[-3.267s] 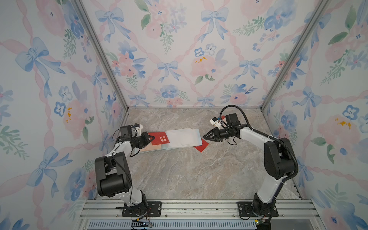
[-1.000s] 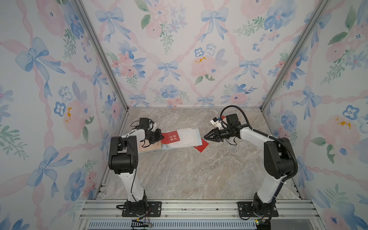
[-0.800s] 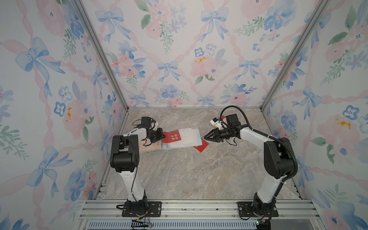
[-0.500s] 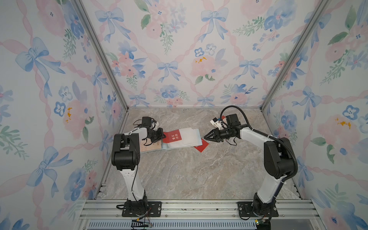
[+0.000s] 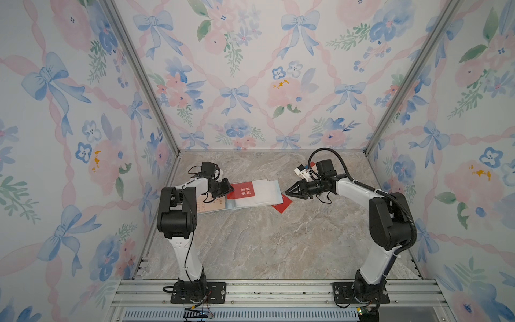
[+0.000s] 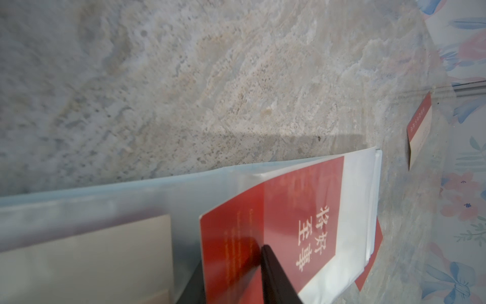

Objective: Place the photos into the photo albums
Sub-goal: Insert the photo into the photo album.

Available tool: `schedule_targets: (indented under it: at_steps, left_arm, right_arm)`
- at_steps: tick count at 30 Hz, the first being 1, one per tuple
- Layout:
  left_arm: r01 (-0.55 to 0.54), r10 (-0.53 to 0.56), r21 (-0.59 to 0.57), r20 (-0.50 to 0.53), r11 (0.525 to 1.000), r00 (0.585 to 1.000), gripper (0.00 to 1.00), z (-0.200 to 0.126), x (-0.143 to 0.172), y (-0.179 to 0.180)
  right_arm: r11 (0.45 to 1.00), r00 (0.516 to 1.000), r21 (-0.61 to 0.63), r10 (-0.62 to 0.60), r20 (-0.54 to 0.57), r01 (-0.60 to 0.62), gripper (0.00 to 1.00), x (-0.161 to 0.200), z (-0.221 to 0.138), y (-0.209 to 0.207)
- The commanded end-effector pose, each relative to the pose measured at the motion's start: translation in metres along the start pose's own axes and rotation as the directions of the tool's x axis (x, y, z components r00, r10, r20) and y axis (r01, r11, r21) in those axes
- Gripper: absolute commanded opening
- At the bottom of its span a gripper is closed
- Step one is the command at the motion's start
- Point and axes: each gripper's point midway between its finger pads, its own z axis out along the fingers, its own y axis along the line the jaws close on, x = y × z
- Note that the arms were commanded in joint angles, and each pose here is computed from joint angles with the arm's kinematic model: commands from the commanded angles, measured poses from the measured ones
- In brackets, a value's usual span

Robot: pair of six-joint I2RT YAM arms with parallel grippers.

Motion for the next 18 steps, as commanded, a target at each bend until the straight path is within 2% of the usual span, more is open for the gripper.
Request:
schedule_targets:
  at_steps: [1, 10, 18]
  left_arm:
    - [0.005, -0.003, -0.053, 0.025, 0.999, 1.0, 0.32, -0.013, -0.005, 0.005]
    - [0.008, -0.001, -0.121, 0.061, 0.993, 0.998, 0.39, -0.032, -0.018, 0.013]
    - [0.012, 0.0, -0.157, 0.078, 0.987, 0.997, 0.36, -0.046, -0.02, 0.016]
  right_arm:
    - [1.0, 1.0, -0.001, -0.002, -0.001, 0.002, 0.33, 0.001, -0.003, 0.001]
    - [1.0, 1.0, -0.001, -0.001, -0.002, 0.001, 0.33, 0.001, -0.003, 0.0]
    - [1.0, 1.0, -0.001, 0.001, -0.004, -0.001, 0.33, 0.001, -0.002, -0.002]
